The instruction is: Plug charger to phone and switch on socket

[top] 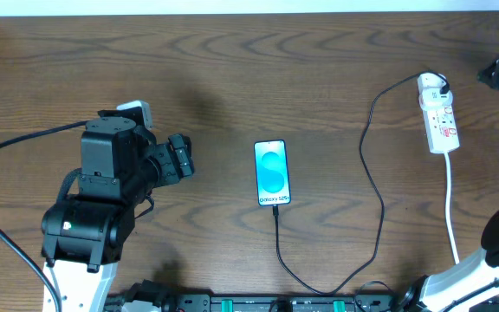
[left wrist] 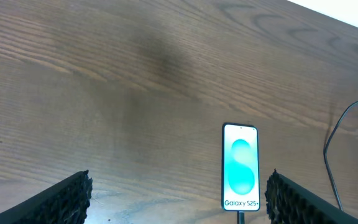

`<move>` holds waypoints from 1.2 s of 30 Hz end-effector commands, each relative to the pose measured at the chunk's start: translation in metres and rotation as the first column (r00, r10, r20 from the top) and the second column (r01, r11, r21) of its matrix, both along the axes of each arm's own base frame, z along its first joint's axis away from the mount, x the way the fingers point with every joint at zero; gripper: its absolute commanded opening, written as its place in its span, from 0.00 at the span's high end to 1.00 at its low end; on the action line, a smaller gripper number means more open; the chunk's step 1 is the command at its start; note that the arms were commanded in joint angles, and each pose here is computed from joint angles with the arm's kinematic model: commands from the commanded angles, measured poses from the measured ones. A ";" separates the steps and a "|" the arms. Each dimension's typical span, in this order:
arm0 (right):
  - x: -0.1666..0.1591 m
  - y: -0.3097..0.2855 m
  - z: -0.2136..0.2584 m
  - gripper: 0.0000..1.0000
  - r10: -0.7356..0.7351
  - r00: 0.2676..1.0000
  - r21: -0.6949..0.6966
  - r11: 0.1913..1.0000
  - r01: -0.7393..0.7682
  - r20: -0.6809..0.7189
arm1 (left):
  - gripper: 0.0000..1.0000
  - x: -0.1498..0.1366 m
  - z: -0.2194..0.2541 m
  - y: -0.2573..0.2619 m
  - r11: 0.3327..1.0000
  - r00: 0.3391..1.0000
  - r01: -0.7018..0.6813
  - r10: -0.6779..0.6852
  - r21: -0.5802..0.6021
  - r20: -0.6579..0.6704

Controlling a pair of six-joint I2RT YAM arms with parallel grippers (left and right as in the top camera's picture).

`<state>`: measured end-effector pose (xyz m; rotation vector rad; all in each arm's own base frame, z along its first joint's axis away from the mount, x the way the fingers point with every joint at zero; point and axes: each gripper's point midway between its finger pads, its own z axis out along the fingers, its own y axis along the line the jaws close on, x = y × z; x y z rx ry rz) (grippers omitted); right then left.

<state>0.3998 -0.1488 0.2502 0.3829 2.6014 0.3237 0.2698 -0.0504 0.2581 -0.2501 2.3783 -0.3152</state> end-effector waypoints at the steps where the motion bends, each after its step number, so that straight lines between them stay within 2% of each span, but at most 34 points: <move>1: 0.002 0.012 0.019 0.01 0.019 0.998 0.037 0.999 -0.021 0.060 | 0.11 0.001 0.000 0.002 1.000 1.000 0.000 0.000 0.017 0.002; 24: 0.002 0.011 0.018 0.01 0.017 0.998 0.036 0.999 -0.019 0.057 | 0.11 -0.002 0.001 0.000 1.000 1.000 0.007 -0.008 0.017 0.009; 30: 0.002 0.011 0.018 0.01 0.017 0.998 0.036 0.999 -0.019 0.057 | 0.11 -0.017 -0.001 0.003 1.000 1.000 0.008 -0.008 0.012 0.029; 36: 0.002 0.011 0.018 0.01 0.017 0.998 0.036 0.999 -0.019 0.057 | 0.11 -0.032 -0.032 0.006 1.000 1.000 0.004 -0.004 0.018 0.021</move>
